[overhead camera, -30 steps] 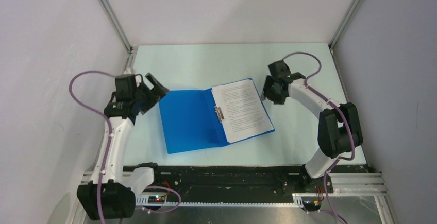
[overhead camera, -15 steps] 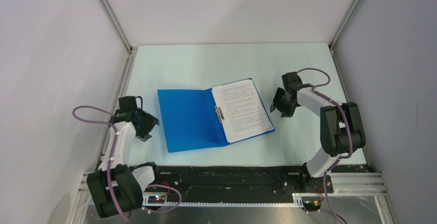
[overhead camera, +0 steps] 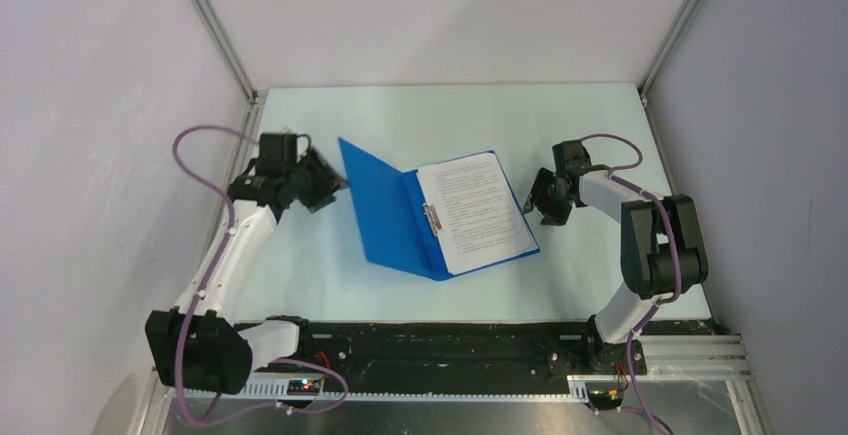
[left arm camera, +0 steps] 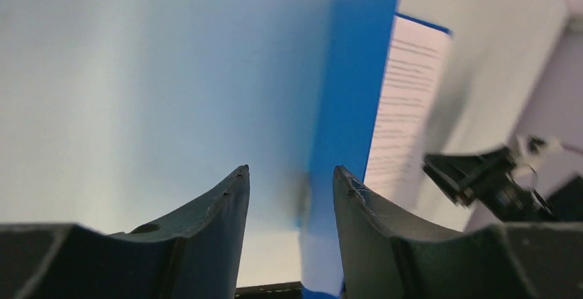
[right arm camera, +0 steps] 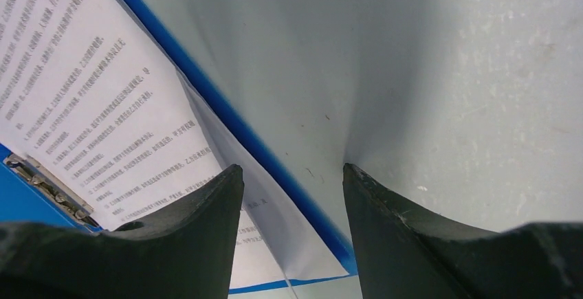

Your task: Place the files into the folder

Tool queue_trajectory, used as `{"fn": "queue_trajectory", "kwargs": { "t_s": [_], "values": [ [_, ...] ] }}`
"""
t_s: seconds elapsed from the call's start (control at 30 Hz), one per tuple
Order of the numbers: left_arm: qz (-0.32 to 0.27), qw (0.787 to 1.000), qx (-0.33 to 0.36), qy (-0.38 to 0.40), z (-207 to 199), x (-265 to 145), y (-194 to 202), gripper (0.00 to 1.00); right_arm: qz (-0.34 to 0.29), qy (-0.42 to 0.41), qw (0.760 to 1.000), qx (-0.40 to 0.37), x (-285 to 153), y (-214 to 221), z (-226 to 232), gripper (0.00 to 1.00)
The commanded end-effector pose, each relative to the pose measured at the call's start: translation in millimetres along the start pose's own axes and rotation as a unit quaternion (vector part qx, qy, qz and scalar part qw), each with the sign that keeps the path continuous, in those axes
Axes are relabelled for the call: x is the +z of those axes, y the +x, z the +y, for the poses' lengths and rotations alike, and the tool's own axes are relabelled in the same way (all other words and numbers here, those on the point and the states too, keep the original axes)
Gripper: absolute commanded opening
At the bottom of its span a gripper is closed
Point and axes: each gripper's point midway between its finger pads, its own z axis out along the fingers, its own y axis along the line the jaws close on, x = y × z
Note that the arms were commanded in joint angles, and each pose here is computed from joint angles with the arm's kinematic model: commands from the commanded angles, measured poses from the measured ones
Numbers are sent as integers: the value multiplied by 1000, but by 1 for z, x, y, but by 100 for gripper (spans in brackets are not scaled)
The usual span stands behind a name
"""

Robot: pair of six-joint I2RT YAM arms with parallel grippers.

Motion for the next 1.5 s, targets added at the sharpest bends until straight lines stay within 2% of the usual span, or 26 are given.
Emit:
{"fn": "queue_trajectory", "kwargs": {
  "t_s": [0.0, 0.03, 0.07, 0.1, 0.13, 0.17, 0.2, 0.23, 0.33, 0.53, 0.73, 0.83, 0.9, 1.07, 1.23, 1.37, 1.47],
  "values": [
    [23, 993, 80, 83, -84, -6, 12, 54, 16, -14, 1000, 0, 14, 4, 1, 60],
    [46, 991, 99, 83, -96, 4, 27, 54, 16, -15, 1000, 2, 15, 6, 1, 60],
    [41, 989, 107, 97, -116, 1, 26, 54, 17, -15, 1000, 3, 15, 6, 1, 60],
    [67, 985, 127, 96, -129, 13, 46, 54, 17, -18, 1000, 5, 15, 7, 3, 60],
    [62, 982, 137, 114, -152, 10, 45, 54, 18, -20, 1000, 5, 15, 7, 4, 60],
    [86, 978, 158, 109, -163, 24, 67, 54, 19, -22, 1000, 6, 14, 8, 5, 60],
    [83, 975, 166, 122, -182, 24, 68, 55, 19, -24, 1000, 6, 13, 9, 6, 60],
    [111, 971, 180, 109, -186, 44, 91, 55, 20, -27, 999, 7, 13, 10, 8, 60],
    [147, 963, 195, 113, -213, 71, 119, 55, 23, -34, 999, 9, 12, 16, 11, 60],
    [198, 958, 204, 47, -191, 145, 161, 55, 23, -26, 999, 14, 7, 22, 5, 60],
    [254, 941, 221, 28, -168, 177, 191, 59, -45, -12, 998, 40, -33, -5, -11, 59],
    [254, 940, 227, 32, -168, 173, 189, 59, -101, -31, 992, 62, -67, -28, -15, 59],
    [230, 943, 238, 42, -176, 161, 177, 59, -136, -37, 988, 63, -87, -37, -15, 59],
    [172, 948, 252, 89, -201, 107, 145, 60, -185, -70, 980, 34, -120, -43, 6, 59],
    [107, 962, 238, 75, -175, 61, 118, 61, -142, -47, 989, 6, -94, -29, 13, 59],
    [82, 981, 178, -3, -110, 68, 98, 59, -98, -40, 994, 7, -60, -26, 12, 59],
    [110, 979, 165, -47, -71, 85, 106, 55, -65, -35, 997, 8, -34, -24, 15, 59]
  ]
}}
